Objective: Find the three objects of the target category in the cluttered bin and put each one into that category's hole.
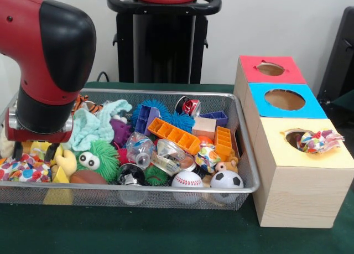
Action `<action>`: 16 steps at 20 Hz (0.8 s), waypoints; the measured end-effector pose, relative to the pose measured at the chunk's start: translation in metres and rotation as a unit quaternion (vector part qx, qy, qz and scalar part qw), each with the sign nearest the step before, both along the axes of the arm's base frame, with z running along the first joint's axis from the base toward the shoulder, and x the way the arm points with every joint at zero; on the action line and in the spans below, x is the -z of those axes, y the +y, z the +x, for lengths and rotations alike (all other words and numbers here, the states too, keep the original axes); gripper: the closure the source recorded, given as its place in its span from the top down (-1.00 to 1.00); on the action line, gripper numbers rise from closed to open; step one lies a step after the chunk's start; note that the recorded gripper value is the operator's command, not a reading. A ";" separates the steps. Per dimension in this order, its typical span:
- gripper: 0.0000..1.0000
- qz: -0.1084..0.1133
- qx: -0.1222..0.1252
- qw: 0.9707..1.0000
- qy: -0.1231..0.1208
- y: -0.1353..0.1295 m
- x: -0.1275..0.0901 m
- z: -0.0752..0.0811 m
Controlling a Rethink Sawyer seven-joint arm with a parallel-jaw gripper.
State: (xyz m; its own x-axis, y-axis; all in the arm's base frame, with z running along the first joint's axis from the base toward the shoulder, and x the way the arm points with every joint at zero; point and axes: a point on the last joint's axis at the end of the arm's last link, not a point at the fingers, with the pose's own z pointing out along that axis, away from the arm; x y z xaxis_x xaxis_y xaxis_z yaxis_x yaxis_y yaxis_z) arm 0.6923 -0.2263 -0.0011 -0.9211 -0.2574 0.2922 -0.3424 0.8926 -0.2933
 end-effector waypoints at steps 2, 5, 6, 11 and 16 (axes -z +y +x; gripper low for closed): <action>1.00 0.000 0.000 1.000 0.000 0.000 0.000 0.000; 1.00 0.000 0.000 1.000 0.000 0.000 0.000 0.000; 1.00 0.000 0.000 1.000 0.000 0.000 0.000 0.000; 1.00 0.000 -0.002 1.000 -0.007 -0.001 0.001 0.002; 1.00 0.001 -0.006 1.000 -0.025 -0.006 0.002 0.006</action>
